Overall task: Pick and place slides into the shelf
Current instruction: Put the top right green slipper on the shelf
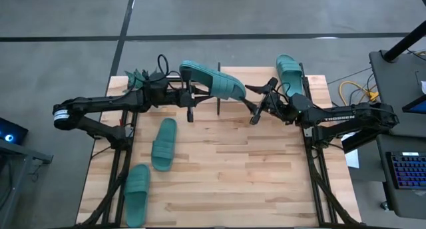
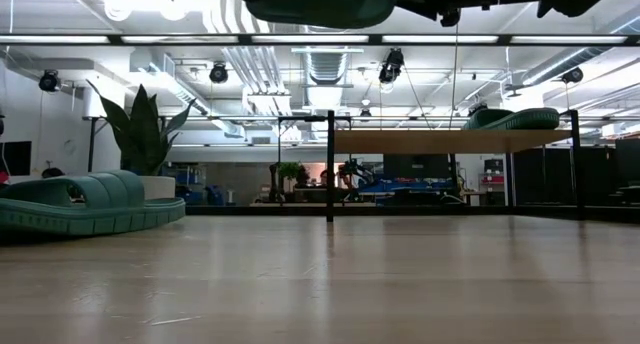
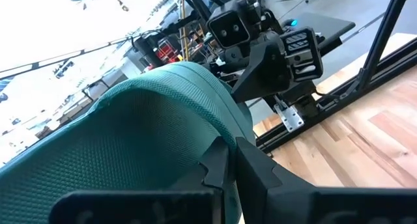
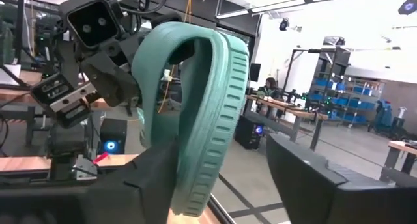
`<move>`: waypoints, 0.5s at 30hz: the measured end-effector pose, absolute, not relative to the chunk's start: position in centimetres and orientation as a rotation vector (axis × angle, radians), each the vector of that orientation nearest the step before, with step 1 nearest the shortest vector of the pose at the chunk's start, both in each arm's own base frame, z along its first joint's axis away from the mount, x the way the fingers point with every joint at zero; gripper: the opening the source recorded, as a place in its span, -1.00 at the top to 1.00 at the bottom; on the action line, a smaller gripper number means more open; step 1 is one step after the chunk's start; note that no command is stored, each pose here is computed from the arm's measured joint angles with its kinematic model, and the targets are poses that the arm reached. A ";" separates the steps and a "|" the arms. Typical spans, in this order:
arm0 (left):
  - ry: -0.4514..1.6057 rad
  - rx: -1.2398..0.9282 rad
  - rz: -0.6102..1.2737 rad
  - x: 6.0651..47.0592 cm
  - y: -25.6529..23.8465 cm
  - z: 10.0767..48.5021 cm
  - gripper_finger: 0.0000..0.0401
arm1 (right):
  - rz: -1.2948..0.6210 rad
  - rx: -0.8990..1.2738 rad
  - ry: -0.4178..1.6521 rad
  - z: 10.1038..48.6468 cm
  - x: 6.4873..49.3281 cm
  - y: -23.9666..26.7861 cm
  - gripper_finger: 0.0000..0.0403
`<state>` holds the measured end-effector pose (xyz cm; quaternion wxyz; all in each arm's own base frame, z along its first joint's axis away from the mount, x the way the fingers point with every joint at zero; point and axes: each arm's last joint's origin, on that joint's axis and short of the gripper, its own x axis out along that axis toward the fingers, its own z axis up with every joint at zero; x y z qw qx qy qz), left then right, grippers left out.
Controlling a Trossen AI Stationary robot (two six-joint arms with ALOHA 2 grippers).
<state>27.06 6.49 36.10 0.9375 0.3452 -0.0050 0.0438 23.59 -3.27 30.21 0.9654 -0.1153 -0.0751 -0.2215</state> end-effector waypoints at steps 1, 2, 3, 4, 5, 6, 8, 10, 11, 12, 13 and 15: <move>-0.011 0.705 0.090 27.0 6.5 36.1 1.00 | -0.447 -0.235 -0.152 30.2 23.6 -3.3 0.01; -0.012 0.706 0.090 27.0 6.5 36.1 1.00 | -0.434 -0.246 -0.152 30.2 23.6 -3.2 0.08; -0.012 0.706 0.089 27.1 6.5 36.1 1.00 | -0.412 -0.268 -0.151 30.2 23.6 -3.2 0.15; -0.012 0.705 0.086 27.1 6.5 36.1 1.00 | -0.389 -0.289 -0.149 30.2 23.7 -3.1 0.23; -0.014 0.705 0.083 27.1 6.5 36.1 1.00 | -0.368 -0.303 -0.150 30.2 23.7 -3.0 0.32; -0.015 0.705 0.080 27.1 6.5 36.1 1.00 | -0.353 -0.307 -0.153 30.2 23.7 -3.0 0.41; -0.019 0.707 0.072 27.1 6.4 36.1 1.00 | -0.348 -0.306 -0.157 30.2 23.7 -3.0 0.61; -0.018 0.706 0.066 27.1 6.4 36.1 1.00 | -0.352 -0.314 -0.151 30.2 23.7 -3.0 0.79; -0.020 0.706 0.065 27.0 6.4 36.1 1.00 | -0.353 -0.326 -0.147 30.2 23.7 -3.0 0.85; -0.021 0.706 0.063 27.0 6.4 36.1 1.00 | -0.353 -0.334 -0.146 30.2 23.7 -3.0 0.86; -0.022 0.705 0.061 27.1 6.4 36.1 1.00 | -0.353 -0.339 -0.146 30.2 23.7 -3.0 0.86; -0.014 0.702 0.058 26.9 6.4 36.1 0.98 | -0.351 -0.338 -0.145 30.2 23.7 -3.0 0.86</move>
